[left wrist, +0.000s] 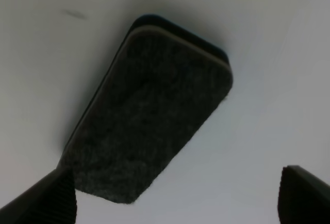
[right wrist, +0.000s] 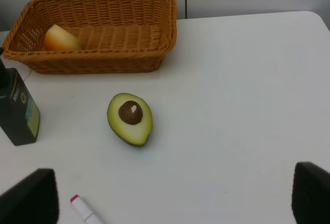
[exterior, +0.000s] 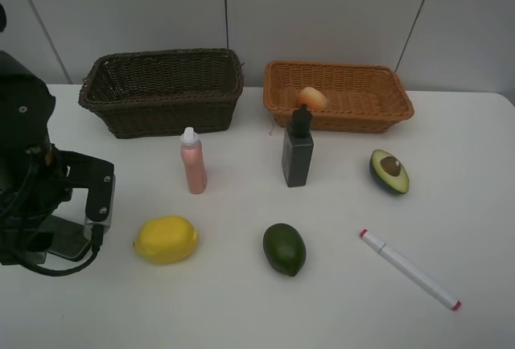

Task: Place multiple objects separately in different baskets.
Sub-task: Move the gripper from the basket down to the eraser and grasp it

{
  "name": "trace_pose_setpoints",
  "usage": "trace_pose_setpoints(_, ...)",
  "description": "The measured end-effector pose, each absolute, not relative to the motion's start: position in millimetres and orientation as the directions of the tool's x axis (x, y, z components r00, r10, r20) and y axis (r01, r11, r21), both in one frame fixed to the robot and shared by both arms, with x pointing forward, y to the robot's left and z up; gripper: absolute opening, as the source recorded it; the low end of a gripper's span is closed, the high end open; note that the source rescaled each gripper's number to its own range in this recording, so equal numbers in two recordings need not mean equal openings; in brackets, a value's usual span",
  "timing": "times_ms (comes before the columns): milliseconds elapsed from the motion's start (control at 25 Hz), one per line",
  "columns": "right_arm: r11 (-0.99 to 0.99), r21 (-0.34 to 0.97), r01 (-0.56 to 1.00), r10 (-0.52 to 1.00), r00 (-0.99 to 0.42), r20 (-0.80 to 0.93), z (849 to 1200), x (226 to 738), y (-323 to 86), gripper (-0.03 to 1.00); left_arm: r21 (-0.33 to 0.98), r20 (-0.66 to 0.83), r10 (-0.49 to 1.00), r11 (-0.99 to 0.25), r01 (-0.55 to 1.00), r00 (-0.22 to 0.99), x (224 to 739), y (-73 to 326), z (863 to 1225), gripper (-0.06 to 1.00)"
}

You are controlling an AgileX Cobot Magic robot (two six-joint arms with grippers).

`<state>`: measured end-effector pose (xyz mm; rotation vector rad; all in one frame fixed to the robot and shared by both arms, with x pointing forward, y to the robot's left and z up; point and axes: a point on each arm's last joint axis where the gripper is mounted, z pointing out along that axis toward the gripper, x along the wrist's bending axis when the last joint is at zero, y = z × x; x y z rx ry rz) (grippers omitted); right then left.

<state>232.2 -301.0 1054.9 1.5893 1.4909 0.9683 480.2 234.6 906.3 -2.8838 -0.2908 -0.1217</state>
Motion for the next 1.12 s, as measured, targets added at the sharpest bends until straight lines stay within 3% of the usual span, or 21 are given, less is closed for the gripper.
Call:
trace_pose_setpoints(200, -0.052, 0.896, 0.441, 0.998, 0.04, 0.038, 1055, 232, -301, 1.0, -0.223, 0.112, 0.233, -0.941, 0.253, 0.966, 496, 247, 903, 1.0)
trace_pose_setpoints(1120, -0.052, 0.896, 0.441, 0.998, 0.04, 0.038, 1055, 232, -301, 1.0, -0.223, 0.047, 0.135, -0.964, 0.142, 0.99, 507, 246, 860, 1.0)
